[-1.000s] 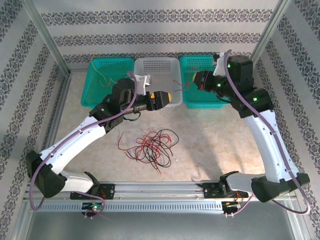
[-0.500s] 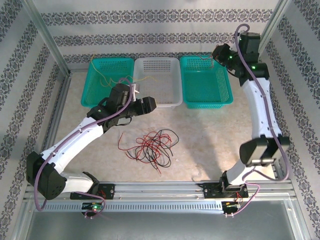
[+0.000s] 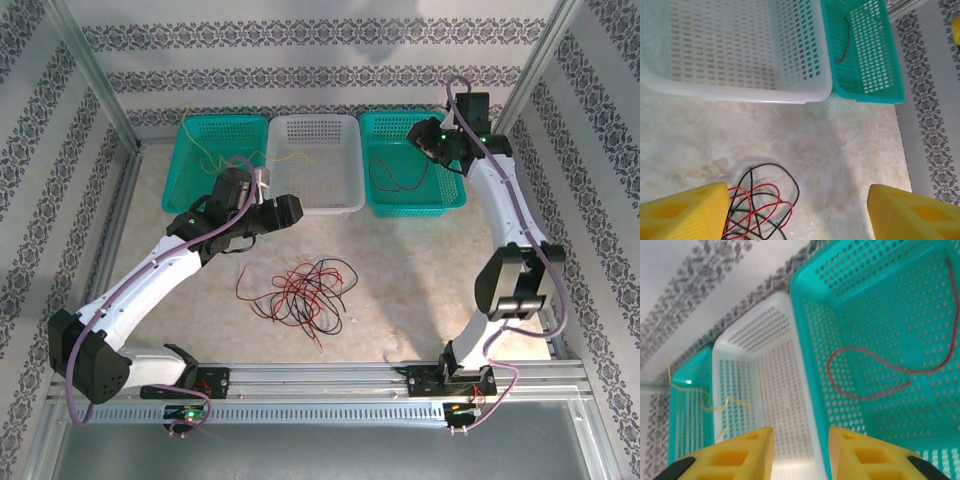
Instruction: Untangle the cables
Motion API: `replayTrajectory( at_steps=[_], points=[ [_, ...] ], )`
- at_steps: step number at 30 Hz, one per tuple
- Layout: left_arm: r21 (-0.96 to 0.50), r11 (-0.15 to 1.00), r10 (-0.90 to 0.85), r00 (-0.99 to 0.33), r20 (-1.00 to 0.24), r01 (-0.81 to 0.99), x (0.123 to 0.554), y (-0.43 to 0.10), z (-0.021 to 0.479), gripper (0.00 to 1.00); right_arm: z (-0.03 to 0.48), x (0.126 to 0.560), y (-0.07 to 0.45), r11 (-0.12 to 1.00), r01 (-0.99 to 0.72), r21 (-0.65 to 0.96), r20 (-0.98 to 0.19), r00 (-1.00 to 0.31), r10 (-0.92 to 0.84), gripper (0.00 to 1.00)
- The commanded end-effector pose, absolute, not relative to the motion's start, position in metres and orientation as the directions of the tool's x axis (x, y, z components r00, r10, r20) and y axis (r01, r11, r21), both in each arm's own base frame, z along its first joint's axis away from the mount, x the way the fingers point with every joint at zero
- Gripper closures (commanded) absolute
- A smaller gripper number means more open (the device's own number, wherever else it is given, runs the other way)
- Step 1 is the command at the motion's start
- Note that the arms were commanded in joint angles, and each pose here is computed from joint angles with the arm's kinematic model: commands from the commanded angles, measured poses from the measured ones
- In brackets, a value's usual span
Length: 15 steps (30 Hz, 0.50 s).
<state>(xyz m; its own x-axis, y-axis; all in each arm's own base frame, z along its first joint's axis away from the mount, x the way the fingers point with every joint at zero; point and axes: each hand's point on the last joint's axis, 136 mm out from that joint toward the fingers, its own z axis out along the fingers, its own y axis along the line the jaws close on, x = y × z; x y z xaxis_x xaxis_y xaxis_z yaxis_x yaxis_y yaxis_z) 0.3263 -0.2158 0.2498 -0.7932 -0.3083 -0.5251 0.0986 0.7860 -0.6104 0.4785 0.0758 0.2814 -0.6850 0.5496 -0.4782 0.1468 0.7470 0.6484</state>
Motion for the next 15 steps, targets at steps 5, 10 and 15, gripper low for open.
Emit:
replayTrajectory(
  at_steps=[5,10,15],
  points=[
    [-0.524,0.852,-0.312,-0.803,-0.509,0.001,0.320,-0.184,0.240,0.26,0.280,0.408,0.187,0.735,-0.152,0.661,-0.488,-0.830,0.268,0.69],
    [-0.481,0.876,-0.290,-0.821,-0.491,-0.022,0.321,-0.178,0.230,0.30,0.269,0.407,0.230,0.704,-0.218,0.676,-0.466,-0.866,0.179,0.90],
    [-0.482,0.874,-0.317,-0.823,-0.471,-0.061,0.309,-0.168,0.223,0.30,0.263,0.441,0.260,0.645,-0.265,0.717,-0.443,-0.887,0.128,0.64]
  ],
)
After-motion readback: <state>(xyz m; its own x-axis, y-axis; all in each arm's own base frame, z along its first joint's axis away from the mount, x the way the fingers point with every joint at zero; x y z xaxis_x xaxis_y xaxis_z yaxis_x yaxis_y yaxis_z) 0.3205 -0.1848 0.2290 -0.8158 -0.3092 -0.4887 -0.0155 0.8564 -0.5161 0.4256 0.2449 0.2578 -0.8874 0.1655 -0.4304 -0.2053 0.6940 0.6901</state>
